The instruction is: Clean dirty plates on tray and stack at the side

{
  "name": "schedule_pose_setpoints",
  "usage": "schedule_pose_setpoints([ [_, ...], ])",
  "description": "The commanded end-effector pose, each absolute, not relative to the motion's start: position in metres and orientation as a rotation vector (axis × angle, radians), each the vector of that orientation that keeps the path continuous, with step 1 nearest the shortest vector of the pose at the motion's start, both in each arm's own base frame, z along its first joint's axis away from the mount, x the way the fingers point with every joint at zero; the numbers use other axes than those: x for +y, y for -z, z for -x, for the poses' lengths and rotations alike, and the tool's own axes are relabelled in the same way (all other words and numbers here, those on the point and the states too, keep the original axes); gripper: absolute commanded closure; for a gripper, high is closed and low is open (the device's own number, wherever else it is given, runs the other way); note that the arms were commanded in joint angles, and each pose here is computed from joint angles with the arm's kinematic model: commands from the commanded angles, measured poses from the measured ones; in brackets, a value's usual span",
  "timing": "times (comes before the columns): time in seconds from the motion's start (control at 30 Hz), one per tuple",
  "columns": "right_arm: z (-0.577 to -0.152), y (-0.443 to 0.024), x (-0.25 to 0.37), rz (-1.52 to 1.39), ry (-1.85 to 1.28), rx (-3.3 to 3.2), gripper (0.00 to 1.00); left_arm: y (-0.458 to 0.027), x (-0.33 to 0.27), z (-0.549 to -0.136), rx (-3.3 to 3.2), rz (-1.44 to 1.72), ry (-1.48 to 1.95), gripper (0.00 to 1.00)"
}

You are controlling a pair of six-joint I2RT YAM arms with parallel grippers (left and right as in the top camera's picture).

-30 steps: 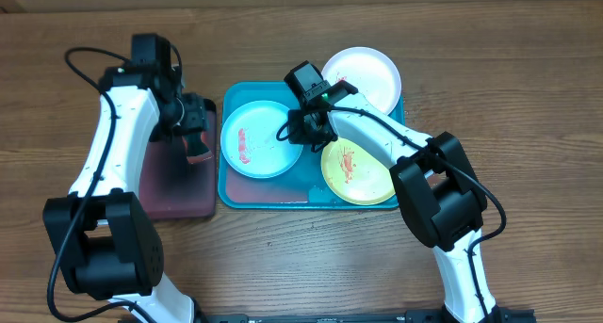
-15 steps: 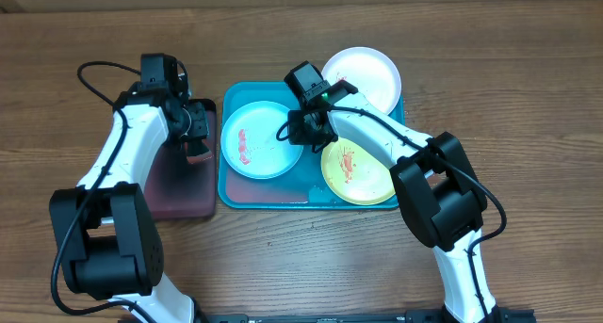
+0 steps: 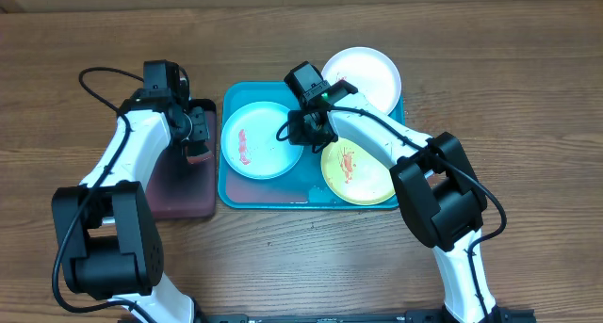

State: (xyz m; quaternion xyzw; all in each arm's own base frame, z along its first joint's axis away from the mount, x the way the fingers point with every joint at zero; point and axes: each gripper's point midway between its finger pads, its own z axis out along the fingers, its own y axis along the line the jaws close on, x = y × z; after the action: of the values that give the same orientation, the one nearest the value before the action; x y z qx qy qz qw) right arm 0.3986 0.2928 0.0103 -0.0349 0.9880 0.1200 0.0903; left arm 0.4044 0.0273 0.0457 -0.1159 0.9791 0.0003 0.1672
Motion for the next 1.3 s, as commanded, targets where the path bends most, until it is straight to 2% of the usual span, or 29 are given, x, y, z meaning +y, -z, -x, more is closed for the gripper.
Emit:
schedule_pose_setpoints([
  [0.0, -0.393, 0.003, 0.288, 0.115, -0.286, 2.962, 0.96, -0.033, 0.029, -0.398, 2.802, 0.352, -0.018, 0.63],
  [0.33, -0.394, 0.003, 0.288, 0.115, -0.286, 2.961, 0.96, -0.025, 0.026, -0.399, 2.778, 0.34, -0.014, 0.69],
  [0.7, -0.394, 0.003, 0.288, 0.115, -0.286, 2.961, 0.96, -0.021, 0.031, -0.399, 2.781, 0.348, -0.054, 0.69],
  [0.87, -0.394, 0.003, 0.288, 0.115, -0.285, 2.962, 0.96, -0.002, 0.029, -0.395, 2.83, 0.348, -0.044, 0.7],
  [0.93, -0.394, 0.003, 0.288, 0.115, -0.286, 2.961, 0.96, 0.007, 0.027, -0.392, 2.854, 0.348, -0.045, 0.74],
  [1.1, -0.394, 0.003, 0.288, 0.115, -0.286, 2.961, 0.96, 0.015, 0.024, -0.389, 2.881, 0.342, -0.038, 0.9],
  [1.27, -0.394, 0.003, 0.288, 0.115, -0.286, 2.961, 0.96, 0.002, 0.025, -0.393, 2.868, 0.341, -0.037, 0.96],
])
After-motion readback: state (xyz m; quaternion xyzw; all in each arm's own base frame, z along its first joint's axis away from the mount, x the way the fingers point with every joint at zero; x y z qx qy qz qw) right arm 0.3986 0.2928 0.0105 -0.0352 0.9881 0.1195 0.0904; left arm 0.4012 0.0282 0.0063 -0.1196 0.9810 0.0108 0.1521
